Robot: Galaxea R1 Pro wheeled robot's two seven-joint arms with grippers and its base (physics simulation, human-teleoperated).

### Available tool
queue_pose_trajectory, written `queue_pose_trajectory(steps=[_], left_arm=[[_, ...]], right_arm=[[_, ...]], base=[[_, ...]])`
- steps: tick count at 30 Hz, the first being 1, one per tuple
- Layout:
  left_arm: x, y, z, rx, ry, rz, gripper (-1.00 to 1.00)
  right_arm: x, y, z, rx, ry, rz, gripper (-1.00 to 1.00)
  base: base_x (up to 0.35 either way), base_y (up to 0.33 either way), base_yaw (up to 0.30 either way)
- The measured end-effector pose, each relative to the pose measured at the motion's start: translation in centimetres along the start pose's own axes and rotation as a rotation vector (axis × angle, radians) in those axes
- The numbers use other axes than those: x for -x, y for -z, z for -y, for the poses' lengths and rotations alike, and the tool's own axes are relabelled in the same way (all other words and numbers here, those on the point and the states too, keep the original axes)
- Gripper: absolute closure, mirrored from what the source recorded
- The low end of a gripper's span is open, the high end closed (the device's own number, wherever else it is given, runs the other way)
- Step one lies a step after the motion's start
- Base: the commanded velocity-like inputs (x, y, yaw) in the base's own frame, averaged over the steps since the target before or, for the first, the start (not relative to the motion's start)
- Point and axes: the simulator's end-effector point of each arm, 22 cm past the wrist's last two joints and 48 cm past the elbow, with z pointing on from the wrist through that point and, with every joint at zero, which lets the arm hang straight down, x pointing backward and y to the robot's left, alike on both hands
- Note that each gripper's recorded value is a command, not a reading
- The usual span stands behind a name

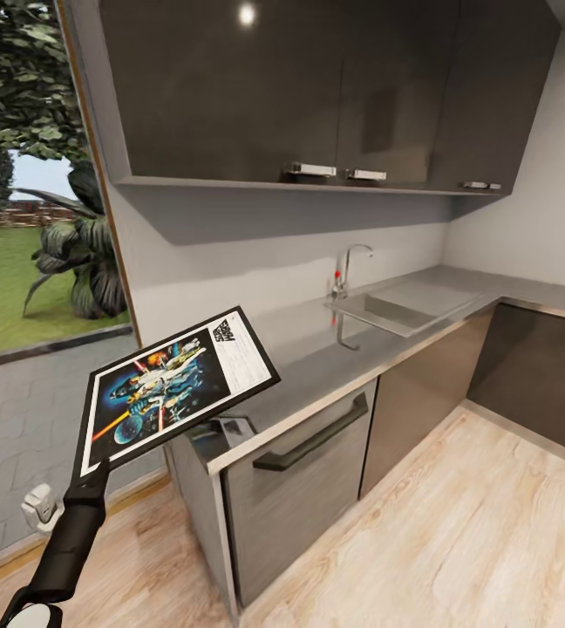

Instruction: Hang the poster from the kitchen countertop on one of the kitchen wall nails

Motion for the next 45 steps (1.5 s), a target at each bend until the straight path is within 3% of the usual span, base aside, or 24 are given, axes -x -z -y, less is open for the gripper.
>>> queue_pose_trajectory(steps=[21,45], left_arm=[[0.0,0.0,0.3,-0.010,-0.001,-0.001,1.00],[-0.3,0.1,2.8,-0.122,-0.006,-0.007,1.00]], right_arm=[[-0.6,0.1,-0.2,0.003,0.002,-0.012,-1.00],[-0.6,0.1,-0.1,0.002,0.003,-0.012,-1.00]], base=[[-0.337,0.000,0.000],[-0.320,0.000,0.000]])
